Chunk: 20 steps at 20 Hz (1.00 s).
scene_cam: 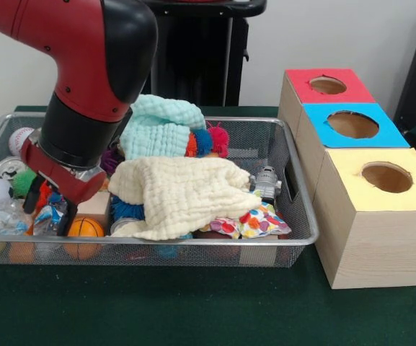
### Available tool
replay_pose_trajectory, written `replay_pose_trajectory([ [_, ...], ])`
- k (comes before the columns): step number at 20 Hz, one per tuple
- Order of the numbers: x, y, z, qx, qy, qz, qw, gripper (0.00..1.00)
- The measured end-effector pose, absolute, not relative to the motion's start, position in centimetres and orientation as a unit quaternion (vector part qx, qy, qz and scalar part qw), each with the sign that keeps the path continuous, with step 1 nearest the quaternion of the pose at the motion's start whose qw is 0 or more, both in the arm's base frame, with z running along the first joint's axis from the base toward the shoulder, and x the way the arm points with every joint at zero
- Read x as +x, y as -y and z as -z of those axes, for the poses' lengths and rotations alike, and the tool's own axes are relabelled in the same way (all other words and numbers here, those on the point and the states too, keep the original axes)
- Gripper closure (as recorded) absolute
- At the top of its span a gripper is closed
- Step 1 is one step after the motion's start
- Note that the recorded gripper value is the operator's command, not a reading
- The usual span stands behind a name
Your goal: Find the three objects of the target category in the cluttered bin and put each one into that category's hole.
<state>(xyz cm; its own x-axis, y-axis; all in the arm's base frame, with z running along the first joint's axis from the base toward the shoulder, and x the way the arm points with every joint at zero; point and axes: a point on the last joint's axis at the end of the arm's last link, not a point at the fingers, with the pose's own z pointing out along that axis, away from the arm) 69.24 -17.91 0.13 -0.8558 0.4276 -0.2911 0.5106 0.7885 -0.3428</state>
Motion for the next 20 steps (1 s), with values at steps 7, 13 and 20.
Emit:
replay_pose_trajectory([
  [7, 70.1, 18.3, -1.7, 0.256, -0.937, 0.219, 0.092, 0.0],
  [13, 70.8, 19.7, -2.4, 0.256, -0.933, 0.233, 0.101, 0.0],
  [20, 69.8, 20.8, -1.4, 0.255, -0.931, 0.246, 0.091, 0.0],
])
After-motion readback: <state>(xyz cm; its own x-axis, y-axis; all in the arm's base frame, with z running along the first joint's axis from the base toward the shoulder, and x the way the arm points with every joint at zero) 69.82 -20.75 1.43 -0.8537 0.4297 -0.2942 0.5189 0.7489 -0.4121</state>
